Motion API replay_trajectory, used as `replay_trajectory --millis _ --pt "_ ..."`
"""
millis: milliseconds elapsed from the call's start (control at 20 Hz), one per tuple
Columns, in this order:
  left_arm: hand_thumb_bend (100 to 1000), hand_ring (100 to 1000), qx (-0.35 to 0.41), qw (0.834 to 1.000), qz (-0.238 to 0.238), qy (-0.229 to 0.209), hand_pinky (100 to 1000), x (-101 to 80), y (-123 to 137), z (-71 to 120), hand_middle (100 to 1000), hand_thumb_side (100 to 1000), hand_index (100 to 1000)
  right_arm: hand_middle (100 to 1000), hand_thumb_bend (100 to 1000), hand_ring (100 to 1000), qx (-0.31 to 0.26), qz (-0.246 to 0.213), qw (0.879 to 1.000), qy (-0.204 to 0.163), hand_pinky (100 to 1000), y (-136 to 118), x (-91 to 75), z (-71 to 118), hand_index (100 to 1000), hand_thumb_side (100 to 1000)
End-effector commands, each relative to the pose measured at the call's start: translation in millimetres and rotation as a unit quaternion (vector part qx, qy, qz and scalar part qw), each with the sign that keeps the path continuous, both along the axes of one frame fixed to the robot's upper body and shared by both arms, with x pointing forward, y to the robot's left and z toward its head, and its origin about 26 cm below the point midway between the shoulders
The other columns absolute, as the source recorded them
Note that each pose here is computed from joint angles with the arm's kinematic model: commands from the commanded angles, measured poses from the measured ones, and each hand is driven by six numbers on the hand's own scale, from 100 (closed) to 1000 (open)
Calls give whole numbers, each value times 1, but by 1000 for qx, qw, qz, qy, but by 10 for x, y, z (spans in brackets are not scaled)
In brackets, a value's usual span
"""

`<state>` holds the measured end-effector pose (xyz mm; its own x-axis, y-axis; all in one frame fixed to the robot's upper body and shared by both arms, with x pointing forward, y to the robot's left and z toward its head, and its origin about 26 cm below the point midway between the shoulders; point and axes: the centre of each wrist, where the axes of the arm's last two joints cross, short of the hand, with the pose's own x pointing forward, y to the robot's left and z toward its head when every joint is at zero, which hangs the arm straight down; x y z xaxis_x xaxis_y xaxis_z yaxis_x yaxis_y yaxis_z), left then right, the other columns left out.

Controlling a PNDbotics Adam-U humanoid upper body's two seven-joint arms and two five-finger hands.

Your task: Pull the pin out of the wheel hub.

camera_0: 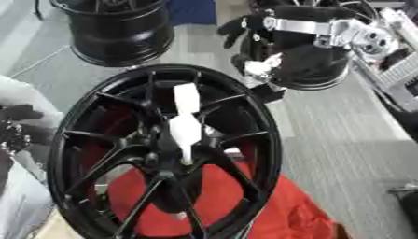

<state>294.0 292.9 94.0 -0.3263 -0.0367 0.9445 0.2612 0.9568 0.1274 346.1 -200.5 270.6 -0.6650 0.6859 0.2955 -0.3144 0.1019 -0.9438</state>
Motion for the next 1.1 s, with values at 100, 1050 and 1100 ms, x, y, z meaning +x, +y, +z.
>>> replay_trajectory --millis 100,1050,1100 --pt "100 591 12 1000 -6 -13 575 20 3 81 667 866 778 827 100 511 -46 -1 999 -7 466 75 99 31 952 715" --pt "100 592 13 1000 -10 -11 576 33 -7 85 668 870 779 829 100 472 -113 32 993 23 454 315 198 -37 949 771" --pt "100 593 13 1000 -10 -11 576 33 -8 85 668 871 779 829 100 472 -113 34 993 23 455 322 193 -34 949 770"
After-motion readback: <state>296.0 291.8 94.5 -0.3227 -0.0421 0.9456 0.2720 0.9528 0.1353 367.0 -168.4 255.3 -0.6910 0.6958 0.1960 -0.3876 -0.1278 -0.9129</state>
